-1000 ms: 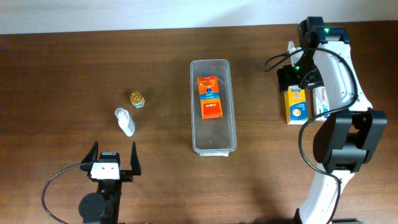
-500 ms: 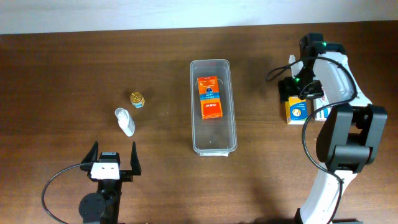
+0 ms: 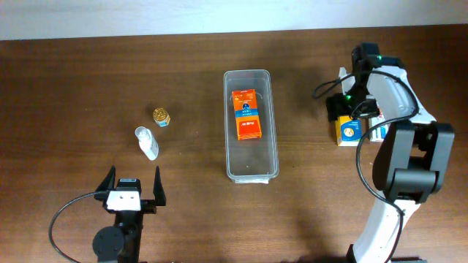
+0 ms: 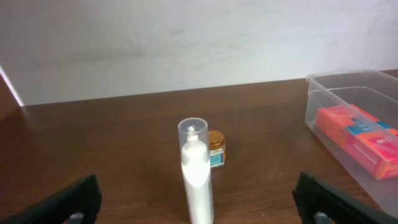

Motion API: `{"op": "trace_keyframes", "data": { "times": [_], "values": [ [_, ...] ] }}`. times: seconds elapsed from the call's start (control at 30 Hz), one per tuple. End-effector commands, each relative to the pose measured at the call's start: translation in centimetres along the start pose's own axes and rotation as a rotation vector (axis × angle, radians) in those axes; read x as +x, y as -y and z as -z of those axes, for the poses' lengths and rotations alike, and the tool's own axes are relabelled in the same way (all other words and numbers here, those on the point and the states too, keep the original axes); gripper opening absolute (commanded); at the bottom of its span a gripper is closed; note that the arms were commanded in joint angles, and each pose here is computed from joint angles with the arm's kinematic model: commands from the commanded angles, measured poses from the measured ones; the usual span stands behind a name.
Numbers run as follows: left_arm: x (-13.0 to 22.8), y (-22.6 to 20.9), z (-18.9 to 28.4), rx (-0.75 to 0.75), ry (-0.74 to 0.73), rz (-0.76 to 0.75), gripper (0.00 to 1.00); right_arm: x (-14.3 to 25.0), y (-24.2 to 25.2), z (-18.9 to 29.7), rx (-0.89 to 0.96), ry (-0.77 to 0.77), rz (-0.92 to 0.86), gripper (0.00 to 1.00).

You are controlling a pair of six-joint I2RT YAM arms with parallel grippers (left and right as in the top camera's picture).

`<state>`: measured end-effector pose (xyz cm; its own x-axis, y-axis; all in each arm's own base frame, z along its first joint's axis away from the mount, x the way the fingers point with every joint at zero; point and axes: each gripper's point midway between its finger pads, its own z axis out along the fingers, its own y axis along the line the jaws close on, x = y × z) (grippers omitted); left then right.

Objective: Pack container
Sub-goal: 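Grasp the yellow WOODS' box with the right gripper and lift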

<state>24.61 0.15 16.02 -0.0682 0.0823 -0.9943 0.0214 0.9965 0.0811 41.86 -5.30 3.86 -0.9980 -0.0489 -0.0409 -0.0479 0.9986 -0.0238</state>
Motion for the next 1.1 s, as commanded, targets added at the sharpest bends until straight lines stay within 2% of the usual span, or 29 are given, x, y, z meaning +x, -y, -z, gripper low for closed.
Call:
{"op": "trace_keyframes", "data": {
  "times": [0.0,0.67,0.83,0.9,0.97,1.07],
  "values": [
    [0.2,0.1,0.0,0.009,0.0,-0.009,0.99,0.4,0.7,-0.5,-0.007,-0.011,-0.012,0.86],
    [0.2,0.1,0.0,0.009,0.0,-0.009,0.99,0.5,0.5,-2.9,-0.021,-0.048,-0.008,0.84],
    [0.2,0.1,0.0,0.009,0.0,-0.009,0.99,0.5,0.5,-2.8,-0.021,-0.046,-0.008,0.74],
    [0.2,0.1,0.0,0.009,0.0,-0.009,0.99,0.5,0.5,-2.8,-0.021,-0.045,-0.009,0.65],
    [0.2,0.1,0.0,0.009,0.0,-0.009,0.99,0.5,0.5,-2.8,-0.021,-0.045,-0.014,0.47],
    [0.2,0.1,0.0,0.009,0.0,-0.009,0.99,0.4,0.5,-2.7,-0.02,-0.042,-0.038,0.44]
  ]
}}
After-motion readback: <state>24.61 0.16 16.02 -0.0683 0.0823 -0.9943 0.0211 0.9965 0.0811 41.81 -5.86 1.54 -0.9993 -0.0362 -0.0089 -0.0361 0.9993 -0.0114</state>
